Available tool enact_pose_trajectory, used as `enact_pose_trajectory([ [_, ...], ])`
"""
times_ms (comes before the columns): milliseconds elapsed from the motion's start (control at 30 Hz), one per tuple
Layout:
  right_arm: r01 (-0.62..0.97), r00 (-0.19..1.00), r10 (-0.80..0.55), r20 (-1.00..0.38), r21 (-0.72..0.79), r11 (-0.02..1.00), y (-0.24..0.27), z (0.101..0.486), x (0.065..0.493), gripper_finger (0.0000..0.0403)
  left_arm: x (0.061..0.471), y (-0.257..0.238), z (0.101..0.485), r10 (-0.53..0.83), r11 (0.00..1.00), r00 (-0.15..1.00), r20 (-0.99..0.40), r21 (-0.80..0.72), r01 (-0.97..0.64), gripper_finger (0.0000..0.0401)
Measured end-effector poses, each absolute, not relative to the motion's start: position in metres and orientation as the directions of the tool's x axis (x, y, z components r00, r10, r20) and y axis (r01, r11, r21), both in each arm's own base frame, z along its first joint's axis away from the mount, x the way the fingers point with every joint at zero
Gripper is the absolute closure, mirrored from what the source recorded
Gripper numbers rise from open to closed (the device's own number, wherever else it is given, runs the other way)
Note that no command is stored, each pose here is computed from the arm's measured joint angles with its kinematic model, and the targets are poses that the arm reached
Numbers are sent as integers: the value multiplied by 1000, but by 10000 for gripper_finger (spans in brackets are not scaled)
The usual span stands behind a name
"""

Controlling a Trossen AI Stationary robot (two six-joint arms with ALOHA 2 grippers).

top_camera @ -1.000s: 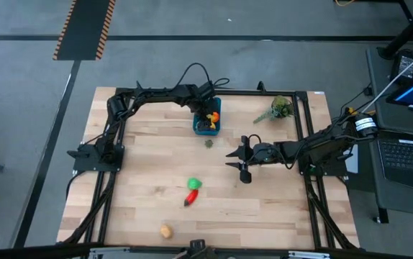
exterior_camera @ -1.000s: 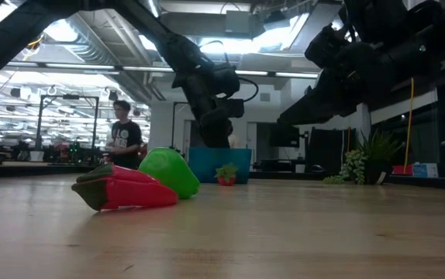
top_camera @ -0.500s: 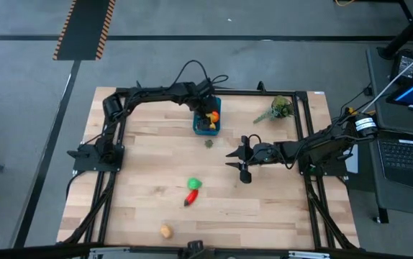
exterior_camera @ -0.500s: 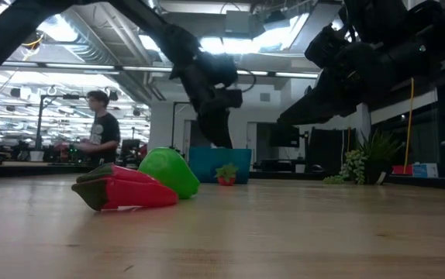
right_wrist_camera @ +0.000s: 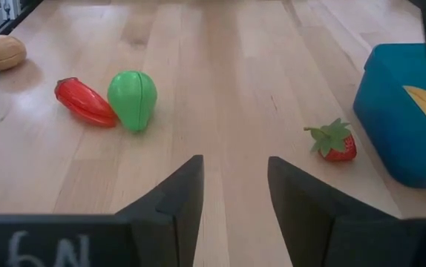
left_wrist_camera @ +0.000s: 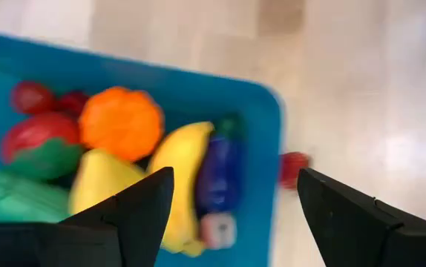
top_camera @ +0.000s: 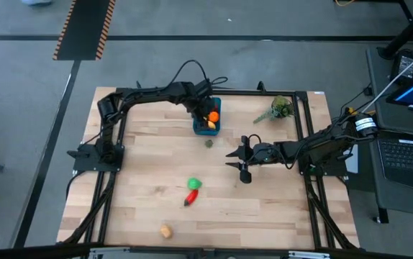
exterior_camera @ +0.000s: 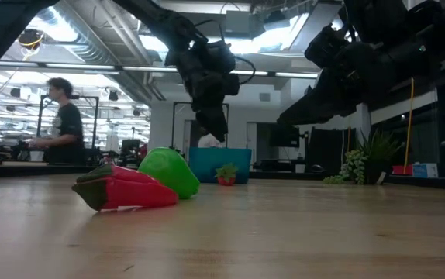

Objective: Pick and placing Produce into tupperware
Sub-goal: Put the strawberry into the blue bin

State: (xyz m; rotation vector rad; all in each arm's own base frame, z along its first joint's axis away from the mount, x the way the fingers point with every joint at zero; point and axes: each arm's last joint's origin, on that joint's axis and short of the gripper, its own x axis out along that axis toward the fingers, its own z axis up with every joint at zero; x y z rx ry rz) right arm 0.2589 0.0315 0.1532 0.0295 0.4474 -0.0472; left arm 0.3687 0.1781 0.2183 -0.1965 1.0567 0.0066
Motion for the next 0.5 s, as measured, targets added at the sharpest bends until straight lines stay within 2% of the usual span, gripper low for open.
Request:
enact_pose_trajectory([
  [167, 52, 901, -39, -433, 18, 998, 32, 153, 259, 250, 374, 160, 232, -163, 977, 548, -820, -211, -24, 121],
  [300, 52, 900, -39, -434, 18, 998, 32, 153, 259, 250, 373, 140, 254, -179, 980, 626, -759, -191, 49, 121],
  [500, 50, 893, -36, -449, 20, 999, 32, 152, 258, 250, 339, 101, 276, -149, 987, 765, -626, -137, 80, 121],
])
